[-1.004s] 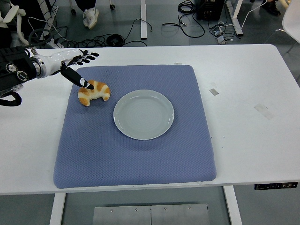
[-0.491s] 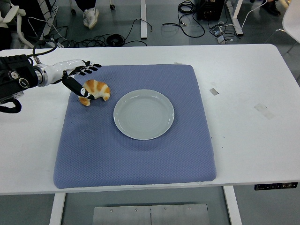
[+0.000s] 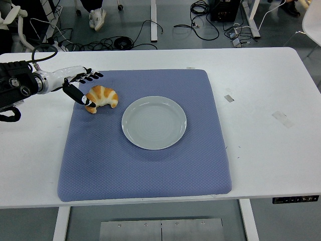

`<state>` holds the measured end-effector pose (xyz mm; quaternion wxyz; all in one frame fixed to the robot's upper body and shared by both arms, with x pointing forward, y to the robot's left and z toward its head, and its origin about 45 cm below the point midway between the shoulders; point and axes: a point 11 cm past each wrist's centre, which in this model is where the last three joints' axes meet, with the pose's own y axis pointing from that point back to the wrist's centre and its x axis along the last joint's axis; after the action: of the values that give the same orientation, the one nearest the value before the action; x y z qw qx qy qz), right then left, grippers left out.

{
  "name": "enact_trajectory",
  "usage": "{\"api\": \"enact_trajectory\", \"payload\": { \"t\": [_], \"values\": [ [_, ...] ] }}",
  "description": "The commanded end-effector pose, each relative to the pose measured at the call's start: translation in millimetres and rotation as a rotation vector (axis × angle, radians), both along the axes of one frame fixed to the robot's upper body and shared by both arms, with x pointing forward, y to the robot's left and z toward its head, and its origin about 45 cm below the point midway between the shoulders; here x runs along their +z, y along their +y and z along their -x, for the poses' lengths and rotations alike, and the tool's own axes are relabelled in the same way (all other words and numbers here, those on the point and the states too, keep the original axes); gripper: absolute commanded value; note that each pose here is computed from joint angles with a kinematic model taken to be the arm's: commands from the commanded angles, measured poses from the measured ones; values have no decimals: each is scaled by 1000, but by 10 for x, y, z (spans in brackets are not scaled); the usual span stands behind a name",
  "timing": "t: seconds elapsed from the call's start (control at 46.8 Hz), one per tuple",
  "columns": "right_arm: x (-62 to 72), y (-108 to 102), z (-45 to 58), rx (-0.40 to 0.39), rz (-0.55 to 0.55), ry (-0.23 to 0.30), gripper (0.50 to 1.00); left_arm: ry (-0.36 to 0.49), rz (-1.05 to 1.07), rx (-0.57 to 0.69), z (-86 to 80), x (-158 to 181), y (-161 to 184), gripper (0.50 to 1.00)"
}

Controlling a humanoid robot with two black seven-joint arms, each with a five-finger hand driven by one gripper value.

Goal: Place the bread on the plate

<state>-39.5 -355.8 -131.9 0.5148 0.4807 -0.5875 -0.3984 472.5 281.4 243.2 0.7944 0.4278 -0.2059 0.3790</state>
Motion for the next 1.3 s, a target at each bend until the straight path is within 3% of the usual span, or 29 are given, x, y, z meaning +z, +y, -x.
{"api": "enact_trajectory", "payload": {
  "t": [0.0, 0.342, 0.449, 0.684, 0.748, 1.132, 1.282],
  "values": [
    [0, 0, 0, 0, 0, 0, 1000, -3, 0, 0, -11, 1, -11, 892],
    [0, 0, 0, 0, 0, 0, 1000, 13, 1, -1, 10, -137, -59, 874],
    [0, 0, 0, 0, 0, 0, 1000, 16, 1, 2, 16, -158, -52, 747],
    [0, 0, 0, 0, 0, 0, 1000, 7, -2, 5, 0, -153, -58, 587],
    [0, 0, 0, 0, 0, 0, 1000, 5, -3, 11, -9, -147, -43, 506],
    [0, 0, 0, 0, 0, 0, 1000, -63, 54, 20, -166, 208, -155, 500],
    [0, 0, 0, 0, 0, 0, 1000, -39, 64, 16, -131, 211, -268, 500]
  ]
}}
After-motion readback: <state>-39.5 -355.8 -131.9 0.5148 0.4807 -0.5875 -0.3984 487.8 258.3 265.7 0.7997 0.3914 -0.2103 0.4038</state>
